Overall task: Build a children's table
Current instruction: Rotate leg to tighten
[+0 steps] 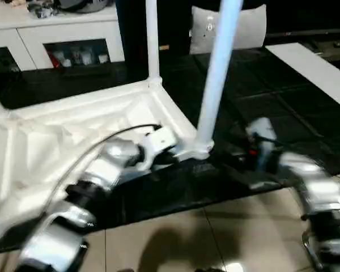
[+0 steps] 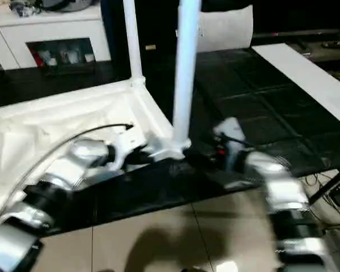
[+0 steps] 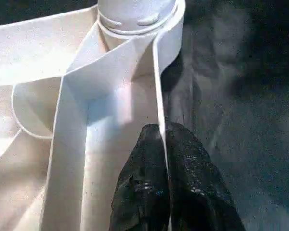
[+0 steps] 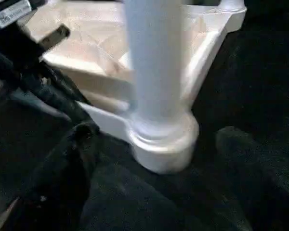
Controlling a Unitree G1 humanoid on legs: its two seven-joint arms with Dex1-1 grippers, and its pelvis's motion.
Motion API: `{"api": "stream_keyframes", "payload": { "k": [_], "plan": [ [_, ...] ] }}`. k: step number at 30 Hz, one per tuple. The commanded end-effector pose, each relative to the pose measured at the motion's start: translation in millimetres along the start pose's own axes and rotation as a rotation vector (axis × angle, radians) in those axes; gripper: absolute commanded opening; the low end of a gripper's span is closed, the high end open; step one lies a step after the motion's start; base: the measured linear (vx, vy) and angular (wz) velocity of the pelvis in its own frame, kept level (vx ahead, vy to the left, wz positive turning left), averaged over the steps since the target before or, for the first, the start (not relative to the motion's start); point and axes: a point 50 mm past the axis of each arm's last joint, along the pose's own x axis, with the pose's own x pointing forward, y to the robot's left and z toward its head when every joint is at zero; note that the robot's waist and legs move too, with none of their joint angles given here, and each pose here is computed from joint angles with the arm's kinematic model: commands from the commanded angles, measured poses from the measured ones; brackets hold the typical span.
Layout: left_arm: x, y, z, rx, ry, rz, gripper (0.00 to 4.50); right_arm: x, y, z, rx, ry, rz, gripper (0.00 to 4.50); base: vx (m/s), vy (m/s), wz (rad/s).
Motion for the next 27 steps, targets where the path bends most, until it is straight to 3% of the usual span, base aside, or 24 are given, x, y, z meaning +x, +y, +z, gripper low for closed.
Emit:
{"api": "stream_keyframes", "payload": {
  "k": [1, 8, 12, 17, 27],
  "plan": [
    [3, -6.9, 6.5, 0.117, 0.020, -0.113, 0.00, 2.5, 6.4, 7.9, -0.071, 0.006, 0.097, 4.42, 0.000, 0.000, 0.00],
    [-1, -20.2, 4.3, 0.218, 0.021, -0.311, 0.00, -2.8, 12.9, 7.7, -0.075, 0.067, 0.283, 4.42, 0.000, 0.000, 0.00],
    [-1, -28.8, 4.1, 0.278, 0.026, -0.421, 0.00, -3.2, 22.0, 5.3, -0.039, 0.094, 0.432, 3.99, 0.000, 0.000, 0.00],
    [-2, -32.1, 5.2, 0.291, 0.020, -0.460, 0.00, -2.9, 25.3, 5.6, -0.020, 0.090, 0.478, 3.72, 0.000, 0.000, 0.00],
    [0, -37.5, 6.8, 0.318, 0.009, -0.500, 0.00, 3.3, 31.6, 0.6, 0.004, 0.096, 0.526, 2.67, 0.000, 0.000, 0.00]
  ]
}}
